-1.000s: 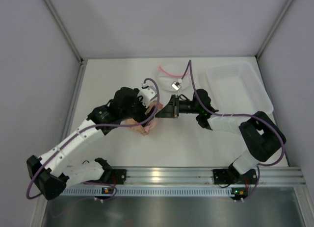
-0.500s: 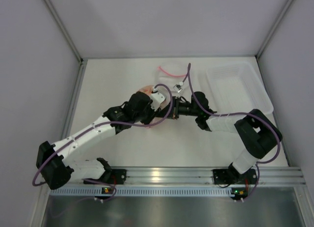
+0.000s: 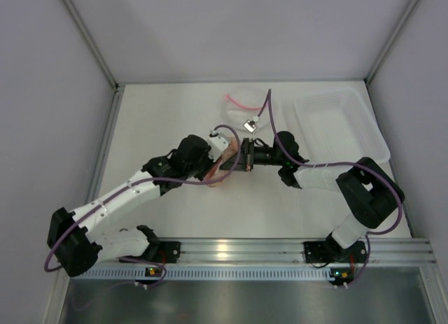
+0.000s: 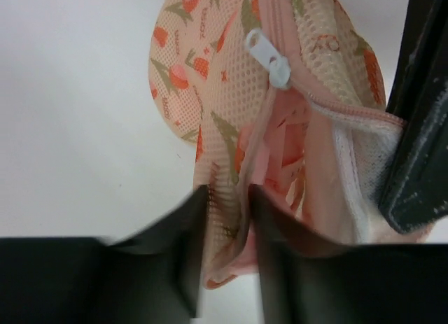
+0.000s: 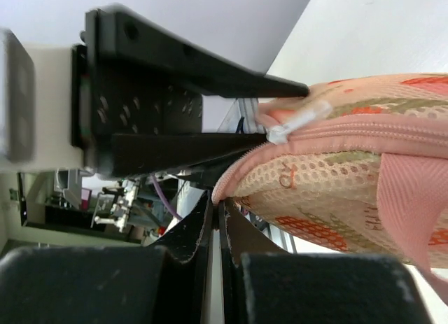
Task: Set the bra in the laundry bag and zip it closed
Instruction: Adjust the bra in the laundry bag.
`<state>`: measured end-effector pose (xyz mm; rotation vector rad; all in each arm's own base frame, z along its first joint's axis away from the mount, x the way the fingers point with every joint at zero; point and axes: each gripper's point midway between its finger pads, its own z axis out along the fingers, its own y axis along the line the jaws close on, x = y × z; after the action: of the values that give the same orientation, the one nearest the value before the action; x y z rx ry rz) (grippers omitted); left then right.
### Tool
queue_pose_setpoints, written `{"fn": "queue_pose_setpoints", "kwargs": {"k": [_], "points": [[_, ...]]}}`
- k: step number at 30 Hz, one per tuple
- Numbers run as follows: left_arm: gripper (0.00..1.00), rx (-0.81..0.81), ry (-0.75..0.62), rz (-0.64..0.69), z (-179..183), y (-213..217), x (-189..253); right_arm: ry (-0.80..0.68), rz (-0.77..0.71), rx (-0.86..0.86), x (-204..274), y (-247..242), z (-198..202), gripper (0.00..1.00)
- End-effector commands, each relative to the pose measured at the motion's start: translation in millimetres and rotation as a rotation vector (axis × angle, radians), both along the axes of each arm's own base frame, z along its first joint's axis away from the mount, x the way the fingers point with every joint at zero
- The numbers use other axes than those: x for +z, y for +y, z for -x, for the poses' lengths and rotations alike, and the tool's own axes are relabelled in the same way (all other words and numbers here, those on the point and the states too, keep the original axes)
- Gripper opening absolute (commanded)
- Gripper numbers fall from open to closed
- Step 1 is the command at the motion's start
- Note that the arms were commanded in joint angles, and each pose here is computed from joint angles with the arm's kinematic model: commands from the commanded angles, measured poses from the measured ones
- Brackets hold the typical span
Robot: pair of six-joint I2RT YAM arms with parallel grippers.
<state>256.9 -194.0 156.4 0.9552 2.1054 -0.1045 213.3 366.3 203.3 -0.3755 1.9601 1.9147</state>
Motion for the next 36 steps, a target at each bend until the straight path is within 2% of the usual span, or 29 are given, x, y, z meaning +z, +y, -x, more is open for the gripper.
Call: {"fn": "queue_pose_setpoints", "kwargs": {"k": [1,5,9,12,14,18,20,23,29,31,33,34,35,36], "points": [[0.46,-0.014,-0.048,0.044,7.4,8.8,21.0,-0.149,-0.106,0.061,43.4,0.8,16.8,0.0],[0.7,-0.109,-0.08,0.197,26.2,-4.9,57.0,-0.145,-0.094,0.055,39.0,2.6,13.6,0.0],[0.71,-0.114,-0.072,0.214,32.2,-4.0,65.0,-0.131,-0.091,0.035,36.8,4.3,8.9,0.0],[0.73,-0.23,-0.031,0.276,51.2,-18.7,67.8,-0.117,-0.089,0.025,35.9,6.2,5.4,0.0],[0.77,-0.254,-0.02,0.269,54.4,-19.6,61.1,-0.122,-0.094,0.028,37.9,8.1,5.0,0.0],[0.8,-0.11,-0.01,0.221,33.5,-10.8,51.9,-0.135,-0.105,0.042,41.6,9.8,8.5,0.0],[0.81,-0.168,0.021,0.262,40.5,-21.9,56.2,-0.141,-0.101,0.044,39.5,9.9,9.4,0.0],[0.89,-0.241,0.071,0.307,52.6,-34.3,55.5,-0.134,-0.093,0.038,37.5,11.5,7.3,0.0],[0.88,-0.277,0.118,0.331,57.8,-44.3,48.5,-0.132,-0.1,0.023,42.9,18.0,0.6,0.0],[0.84,-0.251,0.115,0.314,53.5,-41.9,44.2,-0.133,-0.116,0.031,46.9,20.3,2.4,0.0],[0.71,-0.192,0.088,0.261,40.9,-34.1,37.2,-0.141,-0.127,0.041,52.1,21.8,5.0,0.0],[0.62,-0.169,0.083,0.244,36.3,-31.3,34.3,-0.148,-0.128,0.048,53.7,21.9,7.3,0.0],[0.4,-0.151,0.075,0.232,33.2,-28.7,33.6,-0.157,-0.127,0.054,53.4,22.2,9.1,0.0],[0.29,-0.134,0.062,0.216,29.8,-25.4,33.0,-0.158,-0.121,0.061,51.8,22.7,11.0,0.0]]}}
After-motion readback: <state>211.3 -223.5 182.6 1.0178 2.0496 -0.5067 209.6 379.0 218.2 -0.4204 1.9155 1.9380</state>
